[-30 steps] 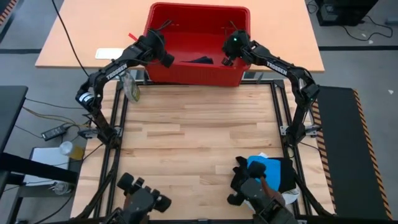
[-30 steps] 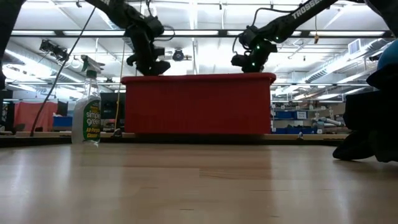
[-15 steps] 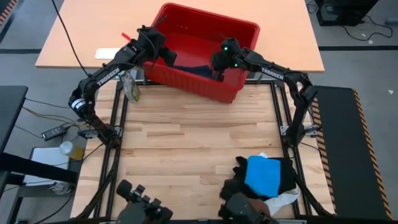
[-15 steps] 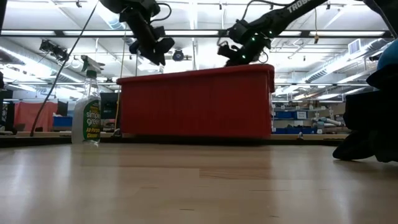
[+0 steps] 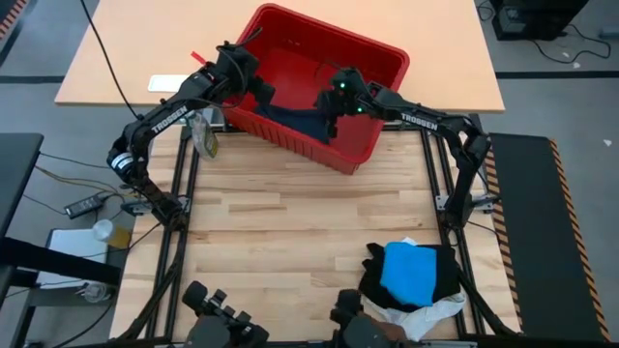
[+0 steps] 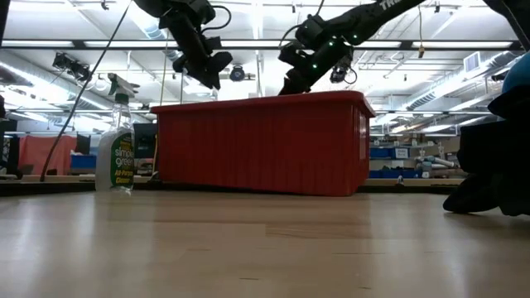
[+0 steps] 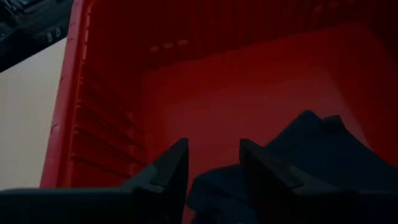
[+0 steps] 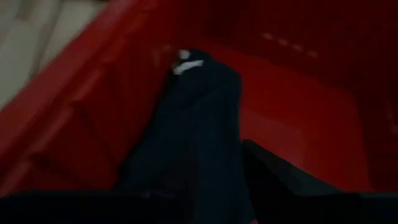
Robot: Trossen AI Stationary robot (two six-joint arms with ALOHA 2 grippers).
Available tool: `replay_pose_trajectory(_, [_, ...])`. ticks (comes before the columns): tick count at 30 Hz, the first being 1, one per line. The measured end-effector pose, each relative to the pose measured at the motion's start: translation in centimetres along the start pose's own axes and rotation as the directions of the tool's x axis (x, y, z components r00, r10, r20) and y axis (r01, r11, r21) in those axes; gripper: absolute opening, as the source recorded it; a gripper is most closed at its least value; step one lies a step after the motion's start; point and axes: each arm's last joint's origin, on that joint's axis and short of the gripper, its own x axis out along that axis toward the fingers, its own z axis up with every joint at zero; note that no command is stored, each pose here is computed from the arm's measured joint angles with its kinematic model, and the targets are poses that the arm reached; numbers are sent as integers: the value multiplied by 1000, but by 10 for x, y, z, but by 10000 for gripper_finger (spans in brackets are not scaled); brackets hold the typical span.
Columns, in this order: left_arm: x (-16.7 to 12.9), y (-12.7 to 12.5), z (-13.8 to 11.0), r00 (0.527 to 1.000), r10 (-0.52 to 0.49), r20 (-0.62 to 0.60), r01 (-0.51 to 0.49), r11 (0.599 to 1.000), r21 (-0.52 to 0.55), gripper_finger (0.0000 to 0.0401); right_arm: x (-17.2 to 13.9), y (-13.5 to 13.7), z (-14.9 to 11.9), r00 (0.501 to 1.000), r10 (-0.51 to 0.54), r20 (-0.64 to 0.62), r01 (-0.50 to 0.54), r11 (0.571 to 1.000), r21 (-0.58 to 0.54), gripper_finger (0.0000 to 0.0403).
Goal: Fold laundry
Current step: Fold the dark blue shorts
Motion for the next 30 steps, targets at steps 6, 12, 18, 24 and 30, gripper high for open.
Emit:
replay_pose_trajectory(6, [5, 1, -1, 995, -103, -3, 102, 989, -110, 143, -9, -29, -5, 993, -100, 69, 76, 955, 285, 129])
replay_pose_trajectory(12, [53, -5, -15, 984, -164, -74, 152, 978, -145, 143, 0, -52, -24, 989, -86, 117, 38, 931, 363, 126])
replay_pose_trajectory(18, [108, -18, -21, 959, -219, -182, 192, 969, -156, 143, 10, -53, -31, 992, -40, 122, -19, 891, 453, 127])
replay_pose_trajectory(24, [168, -22, -46, 908, -276, -316, 187, 941, -283, 164, 9, -54, -25, 979, -5, 205, -84, 902, 424, 128])
replay_pose_trajectory(30, [186, -12, -63, 879, -268, -395, 151, 941, -303, 259, 9, -50, -27, 980, 47, 195, -131, 885, 448, 128])
